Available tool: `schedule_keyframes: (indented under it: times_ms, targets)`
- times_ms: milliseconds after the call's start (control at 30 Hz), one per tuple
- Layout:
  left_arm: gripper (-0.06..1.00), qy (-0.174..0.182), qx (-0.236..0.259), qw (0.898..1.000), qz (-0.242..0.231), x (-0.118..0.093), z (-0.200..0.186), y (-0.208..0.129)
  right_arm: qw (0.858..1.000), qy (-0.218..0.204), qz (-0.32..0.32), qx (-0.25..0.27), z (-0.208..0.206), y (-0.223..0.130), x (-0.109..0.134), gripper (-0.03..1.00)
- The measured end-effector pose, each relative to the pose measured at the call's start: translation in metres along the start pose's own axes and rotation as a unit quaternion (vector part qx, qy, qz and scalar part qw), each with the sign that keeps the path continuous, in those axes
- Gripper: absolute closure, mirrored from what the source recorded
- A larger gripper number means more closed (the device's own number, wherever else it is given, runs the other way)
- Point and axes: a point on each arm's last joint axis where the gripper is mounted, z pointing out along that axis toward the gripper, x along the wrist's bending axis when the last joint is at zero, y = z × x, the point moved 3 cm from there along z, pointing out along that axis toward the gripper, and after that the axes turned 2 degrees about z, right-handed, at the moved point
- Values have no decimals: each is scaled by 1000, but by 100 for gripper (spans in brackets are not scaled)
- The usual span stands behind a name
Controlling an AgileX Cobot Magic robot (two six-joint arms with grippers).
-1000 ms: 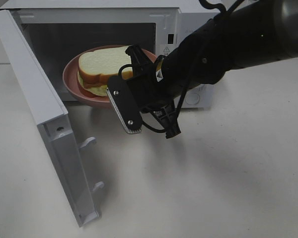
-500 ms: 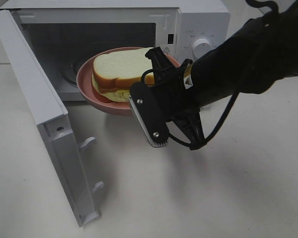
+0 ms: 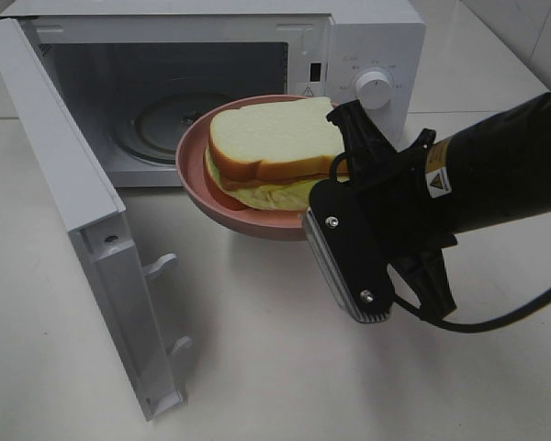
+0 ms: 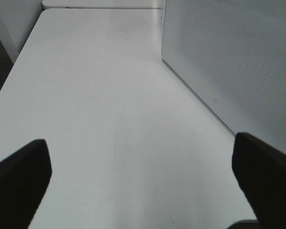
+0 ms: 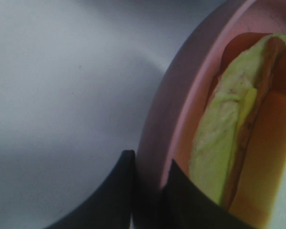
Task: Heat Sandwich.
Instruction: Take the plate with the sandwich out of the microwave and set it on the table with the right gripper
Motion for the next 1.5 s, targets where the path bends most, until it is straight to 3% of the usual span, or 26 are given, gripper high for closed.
schedule_keyframes:
  times_ms: [833, 1233, 1500]
  targets:
    - [-3, 0, 0, 1000, 0, 0, 0, 0, 999, 24, 44, 22, -60, -17, 59, 85]
    - [-3, 0, 0, 1000, 0, 0, 0, 0, 995, 16, 67, 75, -81, -32, 70, 85]
    - [-3, 0, 0, 1000, 0, 0, 0, 0, 983, 21, 132, 125, -84, -44, 74, 85]
